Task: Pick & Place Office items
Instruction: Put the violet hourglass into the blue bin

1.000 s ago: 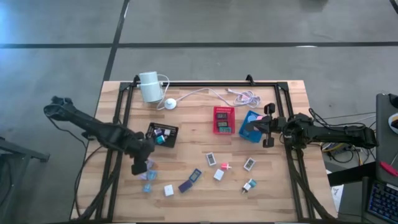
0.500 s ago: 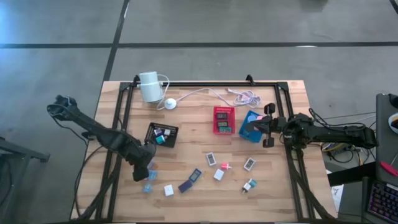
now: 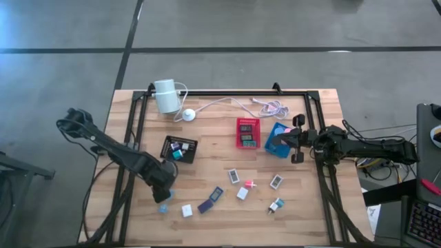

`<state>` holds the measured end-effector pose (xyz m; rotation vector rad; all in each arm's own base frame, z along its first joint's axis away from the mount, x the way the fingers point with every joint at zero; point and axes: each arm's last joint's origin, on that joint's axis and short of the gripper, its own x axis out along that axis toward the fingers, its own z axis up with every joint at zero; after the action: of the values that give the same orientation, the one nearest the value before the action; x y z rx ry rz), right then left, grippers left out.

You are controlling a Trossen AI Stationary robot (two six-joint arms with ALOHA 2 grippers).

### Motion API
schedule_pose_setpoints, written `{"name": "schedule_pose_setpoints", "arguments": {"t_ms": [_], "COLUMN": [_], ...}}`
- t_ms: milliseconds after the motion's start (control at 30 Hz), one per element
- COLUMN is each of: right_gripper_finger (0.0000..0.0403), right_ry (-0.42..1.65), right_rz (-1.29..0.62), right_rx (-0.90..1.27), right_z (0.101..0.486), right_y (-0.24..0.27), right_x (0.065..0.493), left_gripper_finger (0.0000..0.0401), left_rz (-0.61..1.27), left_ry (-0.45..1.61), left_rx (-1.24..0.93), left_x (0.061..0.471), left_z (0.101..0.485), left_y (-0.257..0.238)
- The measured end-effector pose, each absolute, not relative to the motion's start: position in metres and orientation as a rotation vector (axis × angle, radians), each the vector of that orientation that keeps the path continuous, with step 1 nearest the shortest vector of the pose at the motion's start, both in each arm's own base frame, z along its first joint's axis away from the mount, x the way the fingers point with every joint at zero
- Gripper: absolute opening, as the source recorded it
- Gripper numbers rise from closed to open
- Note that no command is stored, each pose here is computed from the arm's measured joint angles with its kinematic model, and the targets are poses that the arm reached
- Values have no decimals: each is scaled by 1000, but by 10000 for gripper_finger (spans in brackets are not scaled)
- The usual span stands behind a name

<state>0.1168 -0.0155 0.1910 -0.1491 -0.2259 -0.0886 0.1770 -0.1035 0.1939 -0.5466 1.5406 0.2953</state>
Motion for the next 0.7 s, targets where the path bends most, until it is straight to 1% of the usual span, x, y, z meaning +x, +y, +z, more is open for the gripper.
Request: {"name": "schedule_pose_setpoints", "arguments": {"t_ms": [100, 300, 400, 533, 700], "right_gripper_finger": [8, 8, 8, 8, 8], "right_ry": [-226, -226, -226, -226, -226], "right_rz": [-88, -89, -89, -89, -89], "right_rx": [-148, -153, -154, -156, -156], "right_z": [191, 191, 191, 191, 191], "right_y": [-15, -15, -16, -15, -15], "right_x": [117, 117, 117, 117, 117], "left_gripper_finger": [161, 257, 293, 317, 321], "left_rz": [286, 264, 292, 351, 446], "left_ry": [1542, 1530, 1517, 1521, 1503], "left_rx": [-540, -551, -549, -553, -564], "left_x": [179, 177, 176, 173, 168], "left_z": [192, 196, 195, 188, 174], "left_y": [-105, -104, -103, -100, -91]}}
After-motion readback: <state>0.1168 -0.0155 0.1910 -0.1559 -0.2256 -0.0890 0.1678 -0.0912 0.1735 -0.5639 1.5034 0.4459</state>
